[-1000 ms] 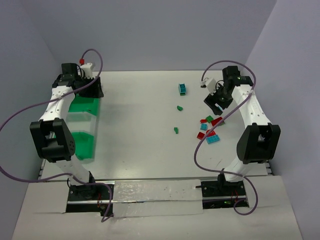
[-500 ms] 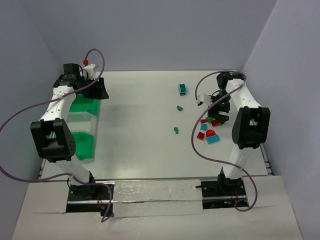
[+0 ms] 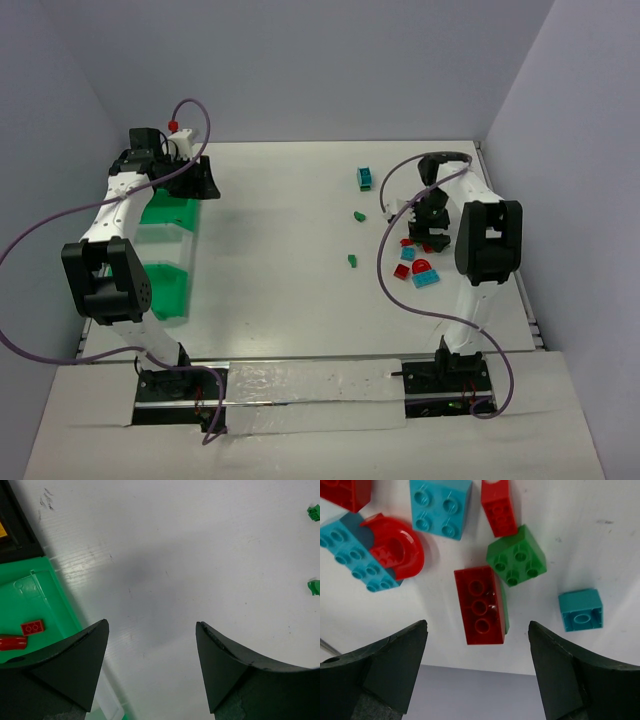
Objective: Sort the legos into containers by color
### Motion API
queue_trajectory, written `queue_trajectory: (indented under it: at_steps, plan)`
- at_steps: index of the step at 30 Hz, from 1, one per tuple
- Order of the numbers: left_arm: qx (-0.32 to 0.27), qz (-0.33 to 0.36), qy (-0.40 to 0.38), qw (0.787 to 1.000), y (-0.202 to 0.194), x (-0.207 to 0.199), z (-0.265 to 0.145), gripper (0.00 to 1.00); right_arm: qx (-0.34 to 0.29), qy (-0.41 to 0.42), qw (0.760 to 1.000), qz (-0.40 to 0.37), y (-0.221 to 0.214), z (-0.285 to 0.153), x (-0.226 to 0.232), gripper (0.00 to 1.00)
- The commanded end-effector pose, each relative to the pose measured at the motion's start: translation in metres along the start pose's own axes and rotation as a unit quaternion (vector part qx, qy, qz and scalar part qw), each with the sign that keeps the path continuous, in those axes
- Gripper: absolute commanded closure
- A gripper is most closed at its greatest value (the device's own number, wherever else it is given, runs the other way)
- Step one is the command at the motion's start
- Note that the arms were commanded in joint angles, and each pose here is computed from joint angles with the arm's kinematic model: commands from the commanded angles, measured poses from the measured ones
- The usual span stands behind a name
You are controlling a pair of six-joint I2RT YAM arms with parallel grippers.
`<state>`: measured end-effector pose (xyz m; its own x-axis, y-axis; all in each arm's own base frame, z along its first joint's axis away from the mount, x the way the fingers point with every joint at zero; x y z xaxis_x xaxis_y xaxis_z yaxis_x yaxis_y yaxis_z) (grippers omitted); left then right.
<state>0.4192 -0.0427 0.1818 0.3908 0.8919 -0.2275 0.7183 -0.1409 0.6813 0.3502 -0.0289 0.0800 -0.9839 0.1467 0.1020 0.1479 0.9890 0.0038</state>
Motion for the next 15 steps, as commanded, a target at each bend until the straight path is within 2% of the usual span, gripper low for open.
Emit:
queue_trajectory:
  at_steps: [1, 15]
  plan:
    - [-0.023, 0.01, -0.013, 1.0, 0.012, -0.011, -0.011, 0.2, 0.008, -0.014, 1.0, -0.008, 0.005, 0.007, -0.004, 0.13]
    - [-0.016, 0.012, -0.009, 1.0, 0.008, -0.008, -0.007, 0.2, 0.04, -0.016, 0.999, -0.014, -0.005, 0.031, -0.004, 0.2]
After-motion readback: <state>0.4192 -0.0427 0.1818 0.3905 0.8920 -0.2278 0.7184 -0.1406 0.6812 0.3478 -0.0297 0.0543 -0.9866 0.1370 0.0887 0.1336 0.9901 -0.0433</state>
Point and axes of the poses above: each gripper's point midway between its finger pads, its own z axis out along the fingers, its own x axis along the line the jaws close on, y = z × x, the point moved 2 cm from there along -z, back along the fingers, and after that the axes turned 4 degrees about z, right-handed, at the moved point
